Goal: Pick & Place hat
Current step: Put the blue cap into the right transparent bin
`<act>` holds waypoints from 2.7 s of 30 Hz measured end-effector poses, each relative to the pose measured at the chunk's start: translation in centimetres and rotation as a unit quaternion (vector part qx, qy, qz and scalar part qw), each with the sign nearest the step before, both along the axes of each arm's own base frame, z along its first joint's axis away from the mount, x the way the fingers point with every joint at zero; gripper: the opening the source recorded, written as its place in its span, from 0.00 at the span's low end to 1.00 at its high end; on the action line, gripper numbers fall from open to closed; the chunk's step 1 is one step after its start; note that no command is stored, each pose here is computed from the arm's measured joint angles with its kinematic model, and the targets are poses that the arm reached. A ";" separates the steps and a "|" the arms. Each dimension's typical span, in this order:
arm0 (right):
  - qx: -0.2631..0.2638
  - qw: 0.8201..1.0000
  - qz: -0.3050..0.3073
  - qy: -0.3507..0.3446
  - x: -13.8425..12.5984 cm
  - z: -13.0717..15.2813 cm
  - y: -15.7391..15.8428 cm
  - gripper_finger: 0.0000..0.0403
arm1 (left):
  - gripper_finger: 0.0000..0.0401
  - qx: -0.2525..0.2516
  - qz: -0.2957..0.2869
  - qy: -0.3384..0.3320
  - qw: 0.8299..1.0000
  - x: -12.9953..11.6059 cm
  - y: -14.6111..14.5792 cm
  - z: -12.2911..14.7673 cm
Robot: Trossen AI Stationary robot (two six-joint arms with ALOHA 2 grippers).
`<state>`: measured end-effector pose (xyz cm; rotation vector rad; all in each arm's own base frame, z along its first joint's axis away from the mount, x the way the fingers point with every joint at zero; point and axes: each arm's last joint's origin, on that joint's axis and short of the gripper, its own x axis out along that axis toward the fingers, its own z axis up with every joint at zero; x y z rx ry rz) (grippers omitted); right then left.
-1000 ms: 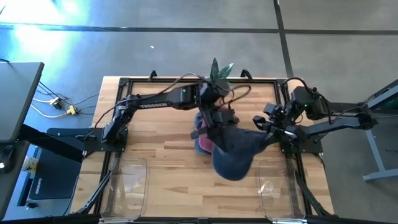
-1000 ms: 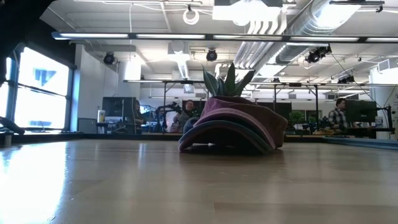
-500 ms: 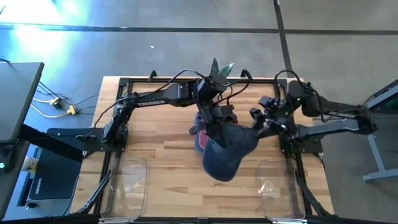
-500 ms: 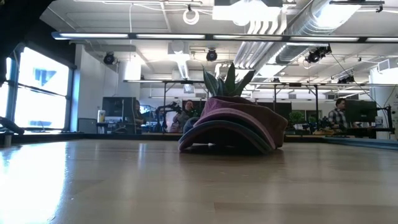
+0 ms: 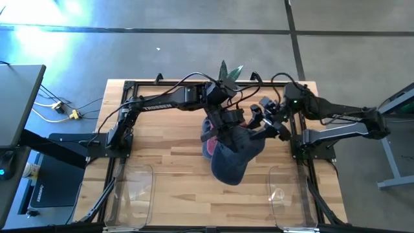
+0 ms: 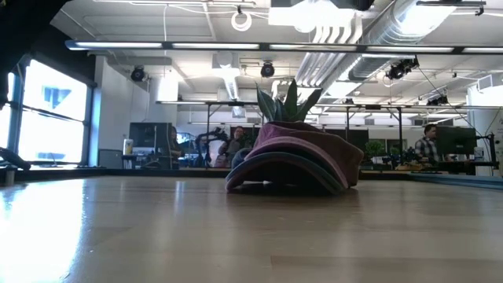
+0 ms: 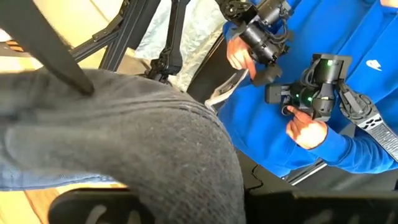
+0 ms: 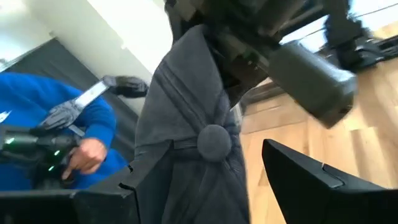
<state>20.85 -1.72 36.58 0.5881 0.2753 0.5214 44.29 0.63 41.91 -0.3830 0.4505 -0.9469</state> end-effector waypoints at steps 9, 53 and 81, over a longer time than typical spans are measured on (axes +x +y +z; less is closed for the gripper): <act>0.008 0.996 0.084 -0.022 0.9 0.0 0.8 0.45 | 0.01 0.006 -0.003 0.015 1.000 -0.2 -0.1 -0.4; 0.059 0.955 0.146 0.253 -12.3 -1.2 6.4 0.00 | 0.52 0.126 0.217 0.176 0.952 -3.9 7.7 -1.9; -0.019 0.944 0.082 0.318 -13.5 -3.6 17.1 0.00 | 0.52 0.145 0.227 0.182 0.946 -3.6 6.5 -2.0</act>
